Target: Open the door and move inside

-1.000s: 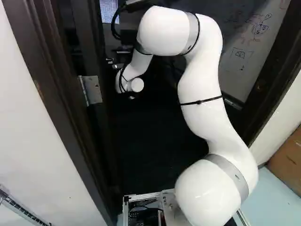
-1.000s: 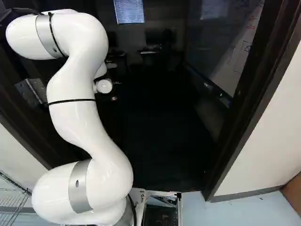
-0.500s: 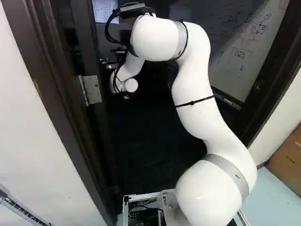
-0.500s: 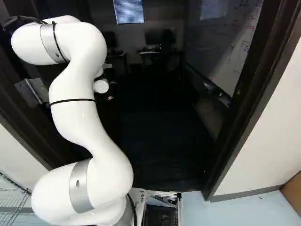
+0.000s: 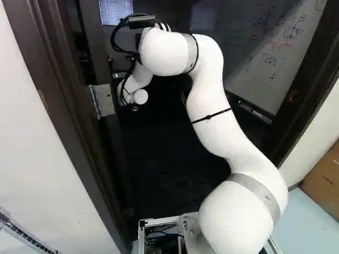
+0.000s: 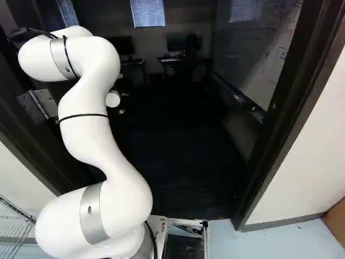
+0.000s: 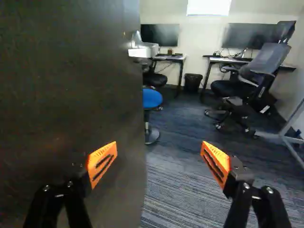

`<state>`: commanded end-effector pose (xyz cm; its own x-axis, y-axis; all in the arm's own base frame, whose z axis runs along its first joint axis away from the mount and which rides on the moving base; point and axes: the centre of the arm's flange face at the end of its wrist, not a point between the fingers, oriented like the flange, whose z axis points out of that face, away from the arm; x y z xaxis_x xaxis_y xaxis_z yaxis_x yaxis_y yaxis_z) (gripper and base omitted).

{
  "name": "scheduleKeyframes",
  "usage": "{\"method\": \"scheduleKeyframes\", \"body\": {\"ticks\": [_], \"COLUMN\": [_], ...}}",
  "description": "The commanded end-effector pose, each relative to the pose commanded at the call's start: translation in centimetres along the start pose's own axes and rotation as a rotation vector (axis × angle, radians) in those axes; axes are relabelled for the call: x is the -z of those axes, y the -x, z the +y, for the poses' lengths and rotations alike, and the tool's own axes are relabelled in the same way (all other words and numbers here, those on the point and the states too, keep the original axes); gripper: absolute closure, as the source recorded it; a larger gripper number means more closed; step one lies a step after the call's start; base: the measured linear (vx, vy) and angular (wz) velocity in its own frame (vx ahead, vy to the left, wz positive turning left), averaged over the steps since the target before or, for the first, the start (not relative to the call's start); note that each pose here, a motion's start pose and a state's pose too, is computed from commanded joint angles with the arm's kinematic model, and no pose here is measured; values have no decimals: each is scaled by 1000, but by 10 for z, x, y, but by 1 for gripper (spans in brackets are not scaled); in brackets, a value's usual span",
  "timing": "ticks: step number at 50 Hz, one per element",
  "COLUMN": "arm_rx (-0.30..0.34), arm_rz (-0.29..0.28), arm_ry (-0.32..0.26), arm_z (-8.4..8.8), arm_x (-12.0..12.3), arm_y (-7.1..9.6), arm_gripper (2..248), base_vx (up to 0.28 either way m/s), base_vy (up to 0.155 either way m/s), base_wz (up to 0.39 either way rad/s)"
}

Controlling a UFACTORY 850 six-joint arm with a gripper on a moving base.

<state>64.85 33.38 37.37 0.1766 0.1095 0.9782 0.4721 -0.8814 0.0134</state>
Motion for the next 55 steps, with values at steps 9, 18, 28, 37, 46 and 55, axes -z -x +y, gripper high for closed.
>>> {"method": "scheduleKeyframes", "body": {"ticks": [9,18,28,37,46,55], "arm_rx": [1,1,1,-1,-4,-8], "arm_rz": [3,3,3,-6,-18,-30], "arm_ry": [-4,-4,-4,5,19,33], "arm_z": [-3,-3,-3,4,13,24], "arm_x": [-3,-3,-3,6,19,33], "arm_y": [0,0,0,0,0,1], "arm_gripper": [3,3,3,3,3,3], "base_vx": [0,0,0,0,0,0], "base_vy": [0,0,0,0,0,0], "base_wz": [0,0,0,0,0,0]}}
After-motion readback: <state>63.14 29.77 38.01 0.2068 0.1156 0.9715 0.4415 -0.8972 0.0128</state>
